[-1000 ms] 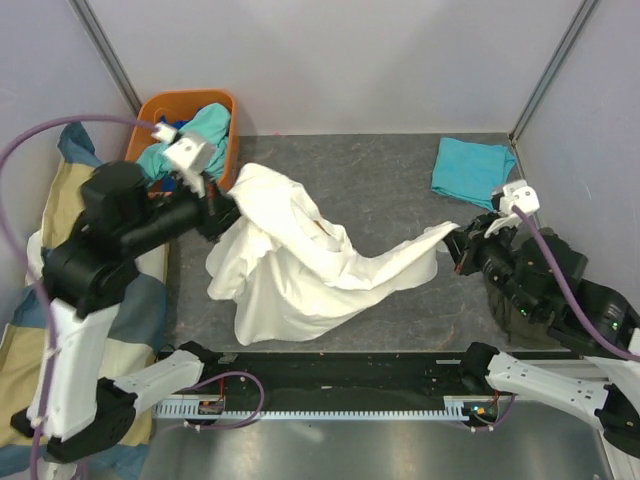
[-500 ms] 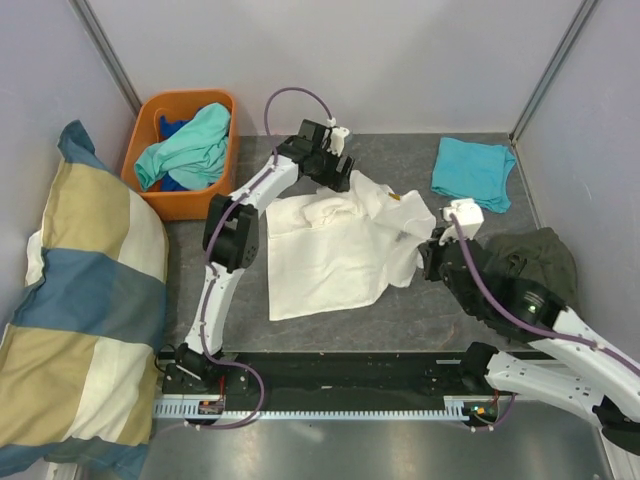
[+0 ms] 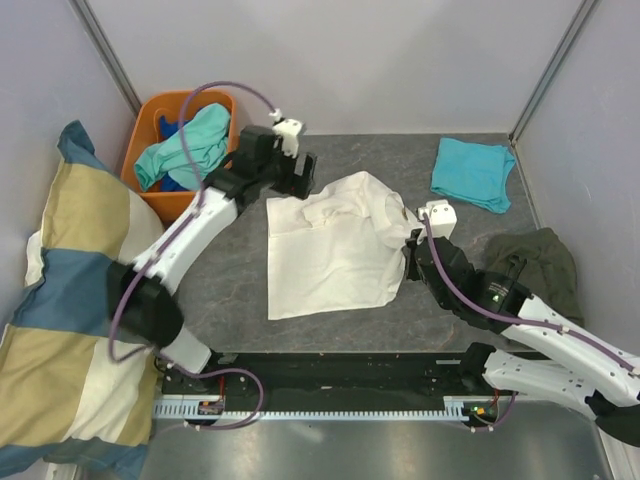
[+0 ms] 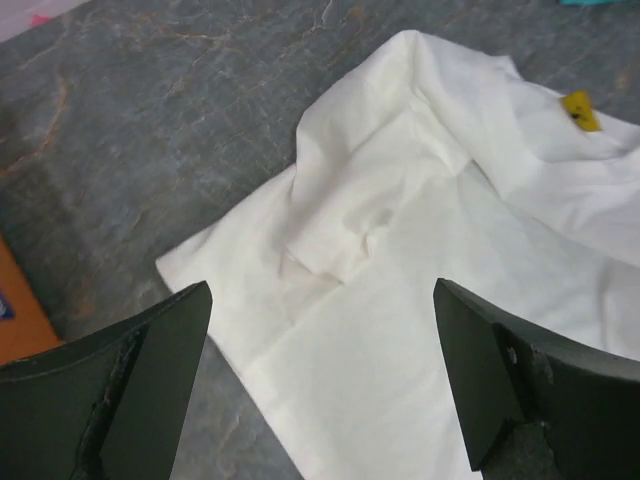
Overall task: Fold and stack the t-shirts
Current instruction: Flatten the tshirt out
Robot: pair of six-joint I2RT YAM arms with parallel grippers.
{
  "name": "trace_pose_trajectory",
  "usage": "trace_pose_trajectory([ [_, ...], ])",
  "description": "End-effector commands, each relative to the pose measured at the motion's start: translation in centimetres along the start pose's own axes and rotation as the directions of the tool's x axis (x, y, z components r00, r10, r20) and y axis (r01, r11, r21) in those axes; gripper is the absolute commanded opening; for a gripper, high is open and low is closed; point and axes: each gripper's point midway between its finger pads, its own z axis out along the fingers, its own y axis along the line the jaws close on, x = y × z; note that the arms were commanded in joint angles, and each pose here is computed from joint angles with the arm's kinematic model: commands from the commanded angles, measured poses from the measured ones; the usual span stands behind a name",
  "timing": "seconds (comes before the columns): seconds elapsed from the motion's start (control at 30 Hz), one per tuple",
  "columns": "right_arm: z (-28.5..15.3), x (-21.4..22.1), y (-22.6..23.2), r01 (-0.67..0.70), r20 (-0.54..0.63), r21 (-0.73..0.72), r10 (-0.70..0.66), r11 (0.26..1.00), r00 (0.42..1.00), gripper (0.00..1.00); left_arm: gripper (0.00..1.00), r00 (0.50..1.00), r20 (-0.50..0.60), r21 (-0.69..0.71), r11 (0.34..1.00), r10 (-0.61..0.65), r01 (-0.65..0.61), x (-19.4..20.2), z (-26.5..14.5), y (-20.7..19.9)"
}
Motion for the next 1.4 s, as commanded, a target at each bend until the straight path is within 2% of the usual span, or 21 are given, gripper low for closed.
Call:
trace_pose_trajectory([
  [0.0,0.9,-0.8,0.6,-0.040,0.042,0.009,0.040,0.999,0.998,0.00,1.00,0.987,-0.039,-0.003,0.987,-0.158,0.158,5.9,-4.4,-1.5],
  [0.07,1.4,-0.7,0.9,-0.050,0.042,0.019,0.049,0.999,0.998,0.00,1.00,0.983,-0.041,-0.003,0.983,-0.181,0.181,7.9,-6.0,-2.0],
  [0.1,2.0,-0.2,1.2,-0.047,0.028,0.022,0.046,0.999,0.999,0.00,1.00,0.973,-0.088,-0.016,0.977,-0.214,0.214,10.6,-6.1,-2.1],
  [0.2,3.9,0.8,3.3,-0.020,-0.010,-0.014,0.019,1.000,1.000,0.00,1.00,0.961,-0.109,-0.007,0.967,-0.253,0.254,13.1,-7.3,-3.0],
  [0.27,5.1,0.8,5.5,-0.019,-0.024,-0.077,0.017,0.997,1.000,0.00,1.00,0.958,-0.109,0.000,0.964,-0.264,0.266,13.8,-7.9,-3.3],
  [0.47,11.6,4.4,9.7,0.044,-0.106,-0.124,-0.057,0.991,0.993,0.00,1.00,0.954,-0.090,-0.010,0.958,-0.285,0.285,14.6,-9.5,-3.3],
  [0.53,12.4,3.9,9.8,0.044,-0.089,-0.116,-0.054,0.992,0.995,0.30,1.00,0.957,-0.086,-0.012,0.961,-0.277,0.277,14.7,-10.0,-3.2],
  [0.57,12.5,3.2,9.3,0.037,-0.077,-0.102,-0.045,0.994,0.996,0.41,1.00,0.957,-0.091,-0.017,0.962,-0.275,0.274,14.9,-10.3,-3.1],
  [0.6,12.3,2.3,9.1,0.031,-0.059,-0.099,-0.037,0.995,0.998,0.59,1.00,0.958,-0.083,-0.018,0.962,-0.273,0.272,14.9,-10.6,-3.1],
  [0.67,11.2,0.4,8.2,0.020,-0.021,-0.091,-0.022,0.996,1.000,0.72,1.00,0.959,-0.086,-0.023,0.963,-0.270,0.269,15.5,-10.9,-3.0],
  [0.77,9.5,-0.8,6.8,0.019,-0.010,-0.071,-0.020,0.997,1.000,0.82,1.00,0.958,-0.090,-0.023,0.962,-0.273,0.272,16.0,-11.0,-3.0],
  [0.87,8.1,0.4,5.7,0.016,-0.048,-0.072,-0.019,0.997,0.999,0.83,1.00,0.955,-0.092,-0.003,0.960,-0.280,0.281,16.2,-10.8,-3.4],
  [1.1,6.5,2.7,6.3,-0.031,-0.120,-0.165,0.011,0.986,0.993,0.81,1.00,0.954,-0.099,0.025,0.958,-0.281,0.285,16.0,-10.1,-3.9],
  [1.37,9.0,4.1,9.7,0.018,-0.191,-0.228,-0.062,0.974,0.980,0.79,1.00,0.954,-0.088,0.008,0.957,-0.287,0.289,15.9,-9.8,-3.6],
])
